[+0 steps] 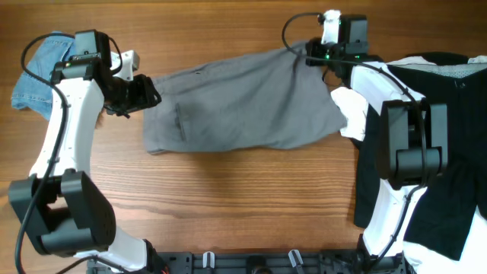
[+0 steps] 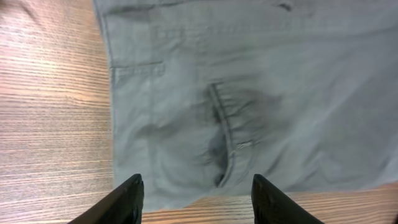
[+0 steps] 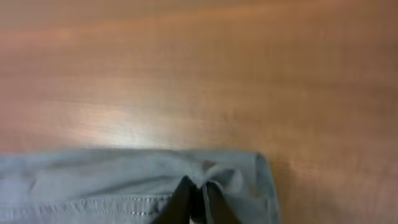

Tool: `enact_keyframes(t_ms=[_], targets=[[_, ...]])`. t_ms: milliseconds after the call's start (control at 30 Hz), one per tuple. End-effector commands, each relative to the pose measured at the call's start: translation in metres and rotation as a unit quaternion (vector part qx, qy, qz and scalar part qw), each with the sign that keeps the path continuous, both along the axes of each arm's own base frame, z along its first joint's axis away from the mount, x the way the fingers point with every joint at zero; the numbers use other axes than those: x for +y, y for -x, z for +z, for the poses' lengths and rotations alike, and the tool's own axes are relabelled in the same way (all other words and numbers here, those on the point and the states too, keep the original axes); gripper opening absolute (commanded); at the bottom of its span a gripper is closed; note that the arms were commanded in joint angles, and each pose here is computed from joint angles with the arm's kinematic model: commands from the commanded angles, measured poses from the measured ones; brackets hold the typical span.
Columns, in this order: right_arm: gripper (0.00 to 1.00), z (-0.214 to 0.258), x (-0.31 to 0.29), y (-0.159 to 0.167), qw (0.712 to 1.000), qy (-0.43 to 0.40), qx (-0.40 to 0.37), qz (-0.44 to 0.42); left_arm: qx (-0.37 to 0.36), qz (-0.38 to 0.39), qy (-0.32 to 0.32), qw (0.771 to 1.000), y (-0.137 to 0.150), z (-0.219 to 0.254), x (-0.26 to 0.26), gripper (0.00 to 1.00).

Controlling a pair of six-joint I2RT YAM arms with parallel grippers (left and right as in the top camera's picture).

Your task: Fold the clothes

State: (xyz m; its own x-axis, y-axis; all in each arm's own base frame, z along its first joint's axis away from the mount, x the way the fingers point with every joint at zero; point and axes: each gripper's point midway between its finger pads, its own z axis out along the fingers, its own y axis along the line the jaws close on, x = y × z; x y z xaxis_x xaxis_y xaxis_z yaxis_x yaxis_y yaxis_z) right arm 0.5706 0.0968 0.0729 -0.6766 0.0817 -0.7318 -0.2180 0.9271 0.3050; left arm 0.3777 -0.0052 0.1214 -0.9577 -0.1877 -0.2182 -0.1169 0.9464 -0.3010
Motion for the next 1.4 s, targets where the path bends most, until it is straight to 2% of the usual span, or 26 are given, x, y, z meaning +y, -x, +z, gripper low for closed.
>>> enact_keyframes(t_ms=[0,67,133,167,233,300,367,400,500,567,700,833,933,967,1000,1033,1100,1200,1233,1367], targets=[[0.75,0.038,-0.006,-0.009,0.998,-0.04,-0.023,-0.036,0.029,-0.01,0.006,1.0,-0.001,-0.023,-0.001,0.57],[0.99,0.027,-0.007,0.0,0.999,-0.033,0.005,-0.036,0.042,-0.012,0.016,0.999,-0.002,-0.034,-0.004,0.58],[0.99,0.016,-0.011,0.009,0.999,-0.024,0.034,-0.035,0.045,-0.013,0.02,0.999,-0.004,-0.04,-0.006,0.58],[0.96,0.011,-0.015,0.017,0.997,-0.022,0.056,-0.038,0.046,-0.016,0.02,0.999,-0.006,-0.045,-0.007,0.52],[0.75,0.008,-0.019,0.042,0.993,-0.019,0.109,-0.034,0.051,-0.029,0.033,0.998,-0.007,-0.051,-0.016,0.37],[0.48,0.01,-0.012,0.081,0.984,-0.023,0.176,-0.005,0.059,-0.042,0.037,0.997,-0.006,-0.058,-0.026,0.21],[0.21,0.009,-0.006,0.121,0.968,-0.024,0.249,0.006,0.057,-0.066,0.034,0.996,-0.008,-0.065,-0.034,0.1],[0.17,0.004,-0.003,0.143,0.956,-0.02,0.294,0.008,0.059,-0.073,0.033,0.995,-0.009,-0.07,-0.037,0.06],[0.15,-0.025,-0.012,0.188,0.919,0.018,0.391,-0.037,0.085,-0.061,0.002,0.995,-0.011,-0.1,-0.028,0.04],[0.15,-0.05,-0.024,0.199,0.909,0.041,0.409,-0.071,0.117,-0.015,-0.035,0.992,-0.01,-0.126,-0.01,0.04],[0.15,-0.097,-0.041,0.221,0.891,0.047,0.43,-0.141,0.126,0.008,-0.052,0.991,-0.012,-0.144,0.011,0.04],[0.2,-0.098,-0.044,0.224,0.892,0.06,0.427,-0.134,0.096,0.03,-0.054,0.994,-0.027,-0.109,0.029,0.19],[0.24,-0.071,-0.043,0.215,0.906,0.069,0.403,-0.108,0.071,0.048,-0.055,0.995,-0.028,-0.056,0.042,0.33],[0.3,-0.055,-0.039,0.21,0.916,0.065,0.385,-0.089,0.065,0.052,-0.056,0.995,-0.026,-0.043,0.044,0.39],[0.33,-0.033,-0.027,0.204,0.932,0.048,0.356,-0.045,0.057,0.058,-0.056,0.995,-0.021,-0.028,0.047,0.46],[0.36,-0.013,-0.013,0.201,0.944,0.027,0.329,-0.003,0.054,0.069,-0.055,0.995,-0.016,-0.018,0.05,0.6],[0.4,0.04,0.028,0.199,0.961,-0.046,0.255,0.092,0.059,0.093,-0.041,0.993,-0.007,-0.008,0.054,0.71],[0.4,0.078,0.065,0.193,0.966,-0.094,0.191,0.146,0.065,0.081,0.015,0.994,-0.005,-0.013,0.044,0.77],[0.34,0.077,0.078,0.187,0.966,-0.11,0.196,0.129,0.069,0.063,0.034,0.995,-0.005,-0.024,0.038,0.79],[0.3,0.035,0.1,0.182,0.957,-0.123,0.253,0.075,0.085,0.033,0.056,0.994,-0.003,-0.062,0.03,0.84]])
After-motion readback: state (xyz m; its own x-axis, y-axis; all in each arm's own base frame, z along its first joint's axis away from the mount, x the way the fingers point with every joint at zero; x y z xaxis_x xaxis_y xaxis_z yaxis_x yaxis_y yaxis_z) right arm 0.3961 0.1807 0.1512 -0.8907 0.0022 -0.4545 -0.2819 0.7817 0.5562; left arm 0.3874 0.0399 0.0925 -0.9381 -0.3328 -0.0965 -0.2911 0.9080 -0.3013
